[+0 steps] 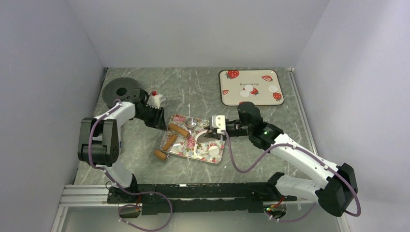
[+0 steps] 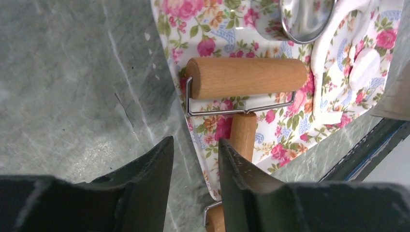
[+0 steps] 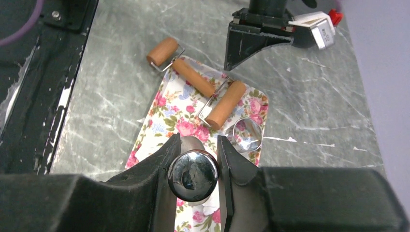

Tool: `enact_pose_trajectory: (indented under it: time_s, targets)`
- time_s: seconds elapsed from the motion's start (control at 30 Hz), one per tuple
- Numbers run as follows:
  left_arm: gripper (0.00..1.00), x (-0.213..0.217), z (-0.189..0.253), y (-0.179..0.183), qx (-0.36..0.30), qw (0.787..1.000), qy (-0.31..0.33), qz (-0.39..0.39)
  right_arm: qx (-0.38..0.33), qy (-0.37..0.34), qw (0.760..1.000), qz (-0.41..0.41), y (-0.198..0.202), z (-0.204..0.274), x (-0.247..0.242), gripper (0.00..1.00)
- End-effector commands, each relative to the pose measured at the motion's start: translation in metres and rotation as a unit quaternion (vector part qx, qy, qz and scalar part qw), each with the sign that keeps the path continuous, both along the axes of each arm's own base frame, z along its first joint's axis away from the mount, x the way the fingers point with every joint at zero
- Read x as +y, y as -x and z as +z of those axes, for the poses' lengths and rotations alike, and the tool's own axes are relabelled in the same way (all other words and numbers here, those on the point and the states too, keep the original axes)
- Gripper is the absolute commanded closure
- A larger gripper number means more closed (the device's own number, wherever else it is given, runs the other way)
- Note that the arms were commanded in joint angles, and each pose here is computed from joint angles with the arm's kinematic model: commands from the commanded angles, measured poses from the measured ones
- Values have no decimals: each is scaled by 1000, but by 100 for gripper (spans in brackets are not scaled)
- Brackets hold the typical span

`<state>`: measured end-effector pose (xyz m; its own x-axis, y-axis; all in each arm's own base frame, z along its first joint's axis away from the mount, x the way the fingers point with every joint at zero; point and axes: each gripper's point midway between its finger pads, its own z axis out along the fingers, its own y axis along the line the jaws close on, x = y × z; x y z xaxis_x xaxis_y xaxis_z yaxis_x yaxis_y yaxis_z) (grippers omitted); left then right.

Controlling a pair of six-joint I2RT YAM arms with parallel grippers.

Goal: Roll out the dumpling wrappers from the dough
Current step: Remove the dumpling wrapper from the work surface.

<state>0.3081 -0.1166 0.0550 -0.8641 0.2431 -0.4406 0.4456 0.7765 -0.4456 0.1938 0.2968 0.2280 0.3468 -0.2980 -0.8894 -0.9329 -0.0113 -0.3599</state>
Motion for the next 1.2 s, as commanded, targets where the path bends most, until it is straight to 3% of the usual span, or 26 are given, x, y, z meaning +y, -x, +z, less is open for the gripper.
enact_pose_trajectory:
  time_s: [0.0,0.1,0.57,0.83,1.0,1.17]
  targets:
    - [60,7,1,-5,-2,999,12,40,-61,-12,997,48,4,15,4,100]
    - [63,16,-6,-2,12,998,13,60,-63,-4,998,32,-2,10,3,100]
    - [52,3,-10,1,18,997,43,66,-64,9,998,10,-13,2,-1,100]
    - [58,-7,-28,0,52,997,16,58,-65,7,998,-4,-16,5,-5,100]
    - [70,-10,-30,1,50,997,10,51,-77,-6,997,-10,-16,15,-6,100]
    - [68,-21,-39,4,63,998,-15,26,-78,-3,997,-14,-18,14,-8,100]
